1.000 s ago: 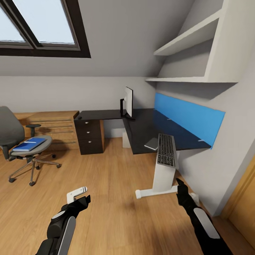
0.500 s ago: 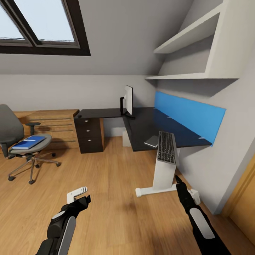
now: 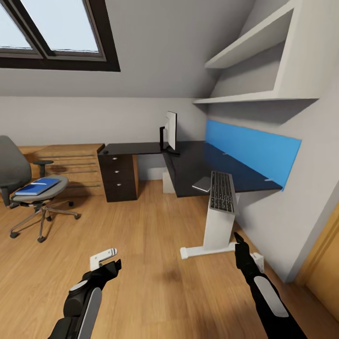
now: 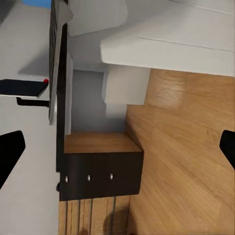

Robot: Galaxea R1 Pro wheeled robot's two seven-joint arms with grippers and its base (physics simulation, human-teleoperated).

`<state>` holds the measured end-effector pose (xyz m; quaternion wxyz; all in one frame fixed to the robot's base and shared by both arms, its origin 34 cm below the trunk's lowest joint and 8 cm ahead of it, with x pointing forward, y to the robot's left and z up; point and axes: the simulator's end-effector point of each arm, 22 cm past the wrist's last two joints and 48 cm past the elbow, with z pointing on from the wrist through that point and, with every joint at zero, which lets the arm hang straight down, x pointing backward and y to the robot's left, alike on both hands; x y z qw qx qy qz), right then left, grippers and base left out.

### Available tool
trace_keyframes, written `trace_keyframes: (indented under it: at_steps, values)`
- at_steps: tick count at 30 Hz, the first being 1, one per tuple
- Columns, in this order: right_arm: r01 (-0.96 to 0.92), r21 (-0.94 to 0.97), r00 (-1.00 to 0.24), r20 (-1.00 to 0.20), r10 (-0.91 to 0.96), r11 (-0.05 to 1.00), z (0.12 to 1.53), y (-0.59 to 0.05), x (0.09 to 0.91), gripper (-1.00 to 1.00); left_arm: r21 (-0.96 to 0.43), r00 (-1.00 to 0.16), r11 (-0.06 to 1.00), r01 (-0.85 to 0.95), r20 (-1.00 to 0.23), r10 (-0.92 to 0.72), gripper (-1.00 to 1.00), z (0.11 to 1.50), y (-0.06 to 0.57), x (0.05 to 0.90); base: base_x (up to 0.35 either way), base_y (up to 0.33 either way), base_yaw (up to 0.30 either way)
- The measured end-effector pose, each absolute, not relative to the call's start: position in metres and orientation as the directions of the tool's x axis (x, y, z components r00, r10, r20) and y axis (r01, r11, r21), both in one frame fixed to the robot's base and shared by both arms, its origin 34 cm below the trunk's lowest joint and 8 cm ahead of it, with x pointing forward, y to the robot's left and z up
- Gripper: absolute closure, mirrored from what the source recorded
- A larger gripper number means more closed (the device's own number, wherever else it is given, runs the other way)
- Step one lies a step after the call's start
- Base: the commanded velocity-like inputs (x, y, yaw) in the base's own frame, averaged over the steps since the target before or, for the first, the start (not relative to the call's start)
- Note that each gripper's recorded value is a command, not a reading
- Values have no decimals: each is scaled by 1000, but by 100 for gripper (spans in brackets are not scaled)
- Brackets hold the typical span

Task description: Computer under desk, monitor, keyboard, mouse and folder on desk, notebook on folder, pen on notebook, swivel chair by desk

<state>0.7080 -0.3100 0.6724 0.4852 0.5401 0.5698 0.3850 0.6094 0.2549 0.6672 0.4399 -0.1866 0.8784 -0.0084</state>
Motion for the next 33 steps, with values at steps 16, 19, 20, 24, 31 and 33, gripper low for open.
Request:
trace_keyframes:
  at_steps: [16, 19, 20, 24, 31, 33]
  values:
    - [209, 970, 54, -137, 989, 122, 675, -308, 710, -100, -174, -559, 936, -307, -763, -325, -100, 649, 250, 606, 3, 0, 0]
    - [204, 971, 55, -137, 989, 123, 678, -307, 710, -100, -173, -564, 937, -305, -760, -324, -100, 647, 249, 606, 234, 0, 0]
    - [202, 971, 55, -137, 989, 123, 678, -307, 710, -100, -173, -564, 937, -305, -759, -324, -100, 647, 249, 606, 272, 0, 0]
    - [198, 972, 56, -137, 989, 124, 681, -307, 711, -100, -171, -571, 937, -305, -754, -323, -100, 643, 248, 604, 299, 0, 0]
    - [178, 975, 55, -145, 988, 133, 686, -306, 712, -100, -168, -578, 937, -305, -750, -323, -100, 639, 248, 603, 302, 0, 0]
    - [177, 975, 55, -146, 988, 134, 687, -306, 712, -100, -168, -578, 937, -305, -750, -322, -100, 639, 248, 603, 297, 0, 0]
